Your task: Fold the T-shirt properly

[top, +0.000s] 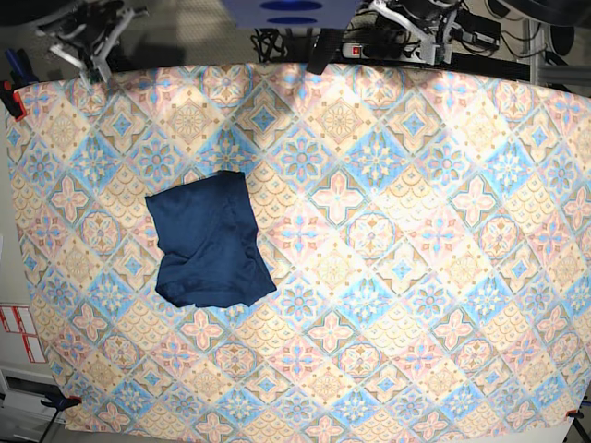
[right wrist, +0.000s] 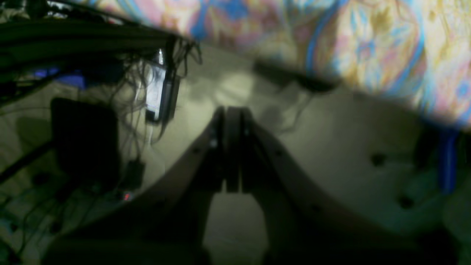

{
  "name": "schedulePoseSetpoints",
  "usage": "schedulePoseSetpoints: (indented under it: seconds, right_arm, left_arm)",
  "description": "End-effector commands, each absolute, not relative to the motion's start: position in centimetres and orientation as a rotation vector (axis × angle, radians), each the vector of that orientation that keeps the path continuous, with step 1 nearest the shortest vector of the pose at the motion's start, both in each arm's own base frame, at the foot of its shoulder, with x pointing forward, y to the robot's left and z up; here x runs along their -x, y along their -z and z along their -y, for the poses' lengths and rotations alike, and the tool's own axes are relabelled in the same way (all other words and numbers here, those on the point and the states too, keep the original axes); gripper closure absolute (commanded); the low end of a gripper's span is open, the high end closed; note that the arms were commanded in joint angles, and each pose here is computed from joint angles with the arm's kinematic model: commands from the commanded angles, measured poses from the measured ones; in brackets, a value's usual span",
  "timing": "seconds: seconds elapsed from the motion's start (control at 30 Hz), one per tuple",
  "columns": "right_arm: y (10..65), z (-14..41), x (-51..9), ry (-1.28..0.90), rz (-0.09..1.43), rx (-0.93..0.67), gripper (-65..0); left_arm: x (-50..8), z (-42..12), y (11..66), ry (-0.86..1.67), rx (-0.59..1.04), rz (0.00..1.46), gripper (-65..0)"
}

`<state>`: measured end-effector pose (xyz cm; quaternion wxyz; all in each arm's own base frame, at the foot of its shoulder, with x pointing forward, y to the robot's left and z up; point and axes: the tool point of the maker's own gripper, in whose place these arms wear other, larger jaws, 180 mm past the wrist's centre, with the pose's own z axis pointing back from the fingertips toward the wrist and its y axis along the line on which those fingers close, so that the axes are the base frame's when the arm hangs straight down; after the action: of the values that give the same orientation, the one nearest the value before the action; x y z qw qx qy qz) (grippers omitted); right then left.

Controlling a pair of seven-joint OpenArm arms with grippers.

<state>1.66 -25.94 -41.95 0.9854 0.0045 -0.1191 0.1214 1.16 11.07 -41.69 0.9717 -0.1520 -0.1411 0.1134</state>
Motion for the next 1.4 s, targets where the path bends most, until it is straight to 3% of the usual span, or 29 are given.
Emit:
schedulePoseSetpoints:
  seconds: [0.0,0.4,0.57,0.8,1.1,1.37]
  right_arm:
    - [41.4,26.5,-0.9,-0.241,0.231,-0.002,0.0]
    - [46.8,27.5,10.0,-0.062,-0.066,-0.103,0.0]
    - [51.5,24.8,12.3,-0.004,-0.165,-0.235,0.0]
    - [56.4,20.4,12.6,0.049,-0.184,-0.379,0.0]
    - [59.9,19.3,11.9,0.019,-0.177,-0.384,0.0]
    - [62.0,17.3,9.6,0.145,-0.097,-0.426,0.0]
  left_arm:
    - [-0.5,-11.0,41.3,-0.228,0.310,0.278,-7.4]
    - [2.4,-13.4,45.8,-0.227,0.245,0.150,-7.2]
    - [3.1,-12.5,49.8,-0.216,0.255,0.069,-7.2]
    - [4.3,-11.0,54.4,-0.032,0.191,0.089,-7.2]
    - [7.2,-11.6,59.0,0.024,0.146,0.040,-7.2]
    - [6.9,-12.8,62.0,0.007,0.092,0.001,-7.2]
